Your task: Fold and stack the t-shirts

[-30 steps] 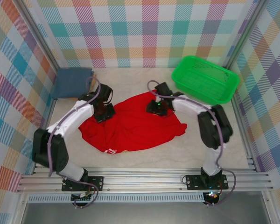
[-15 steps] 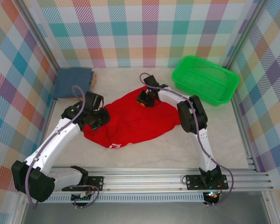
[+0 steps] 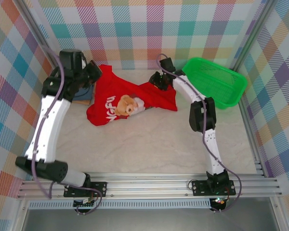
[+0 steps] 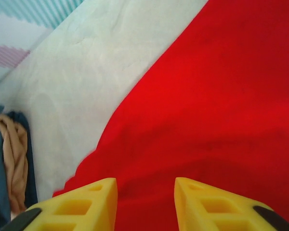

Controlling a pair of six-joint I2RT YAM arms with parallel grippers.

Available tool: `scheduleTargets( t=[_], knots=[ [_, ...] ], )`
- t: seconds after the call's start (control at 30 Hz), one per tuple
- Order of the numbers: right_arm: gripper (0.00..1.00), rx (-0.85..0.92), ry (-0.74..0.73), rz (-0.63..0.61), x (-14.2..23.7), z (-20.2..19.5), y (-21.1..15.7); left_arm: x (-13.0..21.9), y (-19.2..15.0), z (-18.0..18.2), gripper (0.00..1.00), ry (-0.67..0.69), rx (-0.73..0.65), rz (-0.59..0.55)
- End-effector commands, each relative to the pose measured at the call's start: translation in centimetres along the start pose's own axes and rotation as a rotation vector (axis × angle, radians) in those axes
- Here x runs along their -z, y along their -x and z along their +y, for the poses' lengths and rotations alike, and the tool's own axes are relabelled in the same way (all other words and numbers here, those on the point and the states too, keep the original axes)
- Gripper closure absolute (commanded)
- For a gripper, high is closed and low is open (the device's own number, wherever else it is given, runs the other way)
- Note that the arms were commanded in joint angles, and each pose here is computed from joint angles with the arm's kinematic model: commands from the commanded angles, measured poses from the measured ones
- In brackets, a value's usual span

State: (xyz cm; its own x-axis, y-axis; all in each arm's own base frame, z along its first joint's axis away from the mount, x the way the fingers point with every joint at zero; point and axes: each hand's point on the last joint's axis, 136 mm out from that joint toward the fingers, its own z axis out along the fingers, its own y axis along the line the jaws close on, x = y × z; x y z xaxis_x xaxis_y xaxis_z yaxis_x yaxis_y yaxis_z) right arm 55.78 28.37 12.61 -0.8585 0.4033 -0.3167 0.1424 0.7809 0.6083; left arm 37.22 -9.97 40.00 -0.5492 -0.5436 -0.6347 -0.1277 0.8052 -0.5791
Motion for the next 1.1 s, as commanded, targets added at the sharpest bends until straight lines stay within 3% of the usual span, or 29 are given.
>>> scheduleTargets(
  t=[0.0,0.07,0.13,0.23,0.33,0.43,0.63,0.8,1.07],
  knots=[
    [0.61,0.088,0.054,-0.104,6.8,3.0,0.7,4.0,-7.6,2.1,1.0,0.024,-0.039,0.135],
    [0.6,0.101,0.038,-0.101,8.7,2.2,-0.5,5.4,-13.3,6.0,1.0,0.076,-0.01,0.215],
    [0.6,0.093,0.003,-0.083,10.0,0.4,-2.4,6.5,-19.1,12.1,1.0,0.202,0.028,0.302],
    [0.62,0.08,-0.068,-0.051,11.8,-3.1,-6.1,6.8,-24.1,20.1,1.0,0.385,0.028,0.323],
    [0.64,0.047,-0.159,0.014,12.7,-7.3,-10.3,4.6,-24.6,21.8,1.0,0.423,0.015,0.272],
    [0.67,0.001,-0.267,0.035,13.6,-11.6,-13.0,1.9,-24.6,21.6,1.0,0.488,0.011,0.288],
    [0.67,-0.083,-0.372,0.0,13.1,-17.5,-12.7,0.1,-22.0,21.3,1.0,0.576,-0.004,0.229],
    [0.64,-0.1,-0.408,0.03,10.6,-19.2,-11.5,0.3,-21.0,22.0,1.0,0.612,-0.024,0.236],
    [0.68,-0.151,-0.379,0.061,7.0,-19.0,-10.8,0.4,-21.0,22.2,1.0,0.599,-0.007,0.244]
  ],
)
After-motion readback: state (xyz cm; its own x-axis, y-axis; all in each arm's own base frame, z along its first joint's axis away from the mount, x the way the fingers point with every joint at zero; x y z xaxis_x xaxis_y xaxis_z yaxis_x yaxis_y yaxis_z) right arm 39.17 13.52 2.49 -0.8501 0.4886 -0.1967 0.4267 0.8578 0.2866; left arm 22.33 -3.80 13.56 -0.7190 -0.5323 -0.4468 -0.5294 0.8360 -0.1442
